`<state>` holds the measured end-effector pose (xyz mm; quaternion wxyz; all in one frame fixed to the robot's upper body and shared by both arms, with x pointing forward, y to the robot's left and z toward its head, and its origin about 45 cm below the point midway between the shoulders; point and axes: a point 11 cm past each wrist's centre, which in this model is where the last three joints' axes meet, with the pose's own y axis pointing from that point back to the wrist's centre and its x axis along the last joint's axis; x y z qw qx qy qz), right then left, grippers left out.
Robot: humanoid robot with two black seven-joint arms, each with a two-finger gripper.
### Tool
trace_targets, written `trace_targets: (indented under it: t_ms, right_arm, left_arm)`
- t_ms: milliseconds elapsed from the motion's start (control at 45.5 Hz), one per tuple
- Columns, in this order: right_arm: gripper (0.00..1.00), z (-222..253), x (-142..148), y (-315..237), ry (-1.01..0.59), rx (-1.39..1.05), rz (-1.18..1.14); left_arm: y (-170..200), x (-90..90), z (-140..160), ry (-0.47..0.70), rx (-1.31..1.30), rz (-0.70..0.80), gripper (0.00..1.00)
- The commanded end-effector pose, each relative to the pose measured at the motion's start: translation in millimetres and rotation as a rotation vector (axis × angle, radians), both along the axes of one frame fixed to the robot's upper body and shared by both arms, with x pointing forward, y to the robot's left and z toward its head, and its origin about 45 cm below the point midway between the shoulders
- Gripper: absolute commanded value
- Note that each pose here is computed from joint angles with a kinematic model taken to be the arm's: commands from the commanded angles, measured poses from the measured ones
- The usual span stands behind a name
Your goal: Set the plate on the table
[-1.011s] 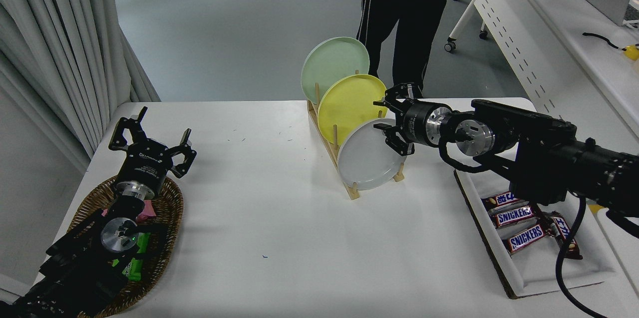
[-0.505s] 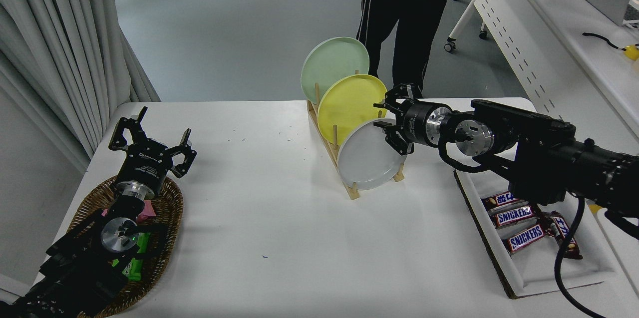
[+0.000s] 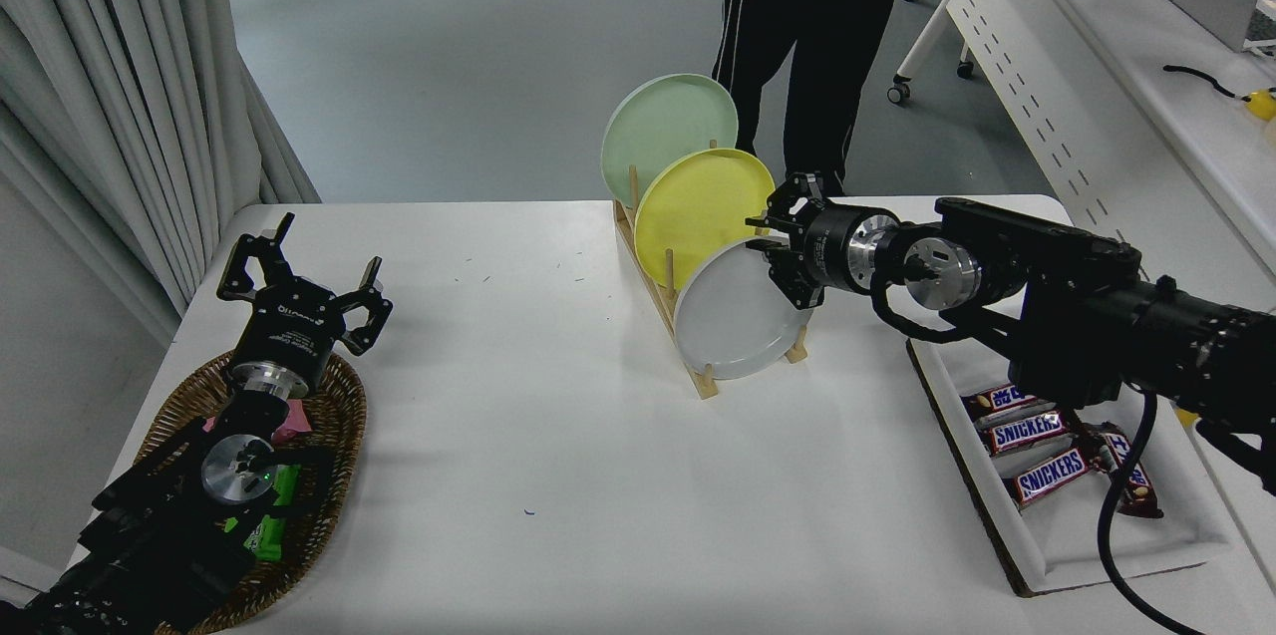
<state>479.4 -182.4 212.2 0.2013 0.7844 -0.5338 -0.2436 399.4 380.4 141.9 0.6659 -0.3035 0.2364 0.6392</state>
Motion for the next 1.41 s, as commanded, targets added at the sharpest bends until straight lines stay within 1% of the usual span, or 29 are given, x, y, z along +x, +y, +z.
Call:
trace_targets:
  t_ms: [0,286,352,462,747,1187,1253,1385]
  right_arm:
    - [0.16,-1.7,-1.2,0.3,0.017,-0.005,0.003]
    - [0.15,-1.8,-1.6,0.8,0.022,-0.004,0.007]
    - [0.13,-1.6,-1.6,0.4,0.022,-0.002,0.009]
    - [0.12,-3.2,-2.3,0.1,0.025,-0.001,0.008]
    - [0.00,-3.0,-2.4,-0.4,0.030,-0.003,0.010]
    - [0.00,10.2,1.6,-1.7,0.038,0.017,0.005]
    - [0.00,17.6,3.6,-6.3,0.036,0.036,-0.005]
    - [0.00,44.0,6.7,7.6,0.024,0.121,0.015]
  left_arm:
    - [0.0,0.0,0.0,0.000,0.000,0.000,1.00]
    - [0.0,0.0,0.0,0.000,0.000,0.000,1.00]
    - [0.0,0.0,0.0,0.000,0.000,0.000,1.00]
    - [0.0,0.0,0.0,0.000,0.000,0.000,1.00]
    - [0.0,0.0,0.0,0.000,0.000,0.000,1.00]
    - [0.0,0.0,0.0,0.000,0.000,0.000,1.00]
    - [0.0,0.0,0.0,0.000,0.000,0.000,1.00]
    - [0.0,0.0,0.0,0.000,0.000,0.000,1.00]
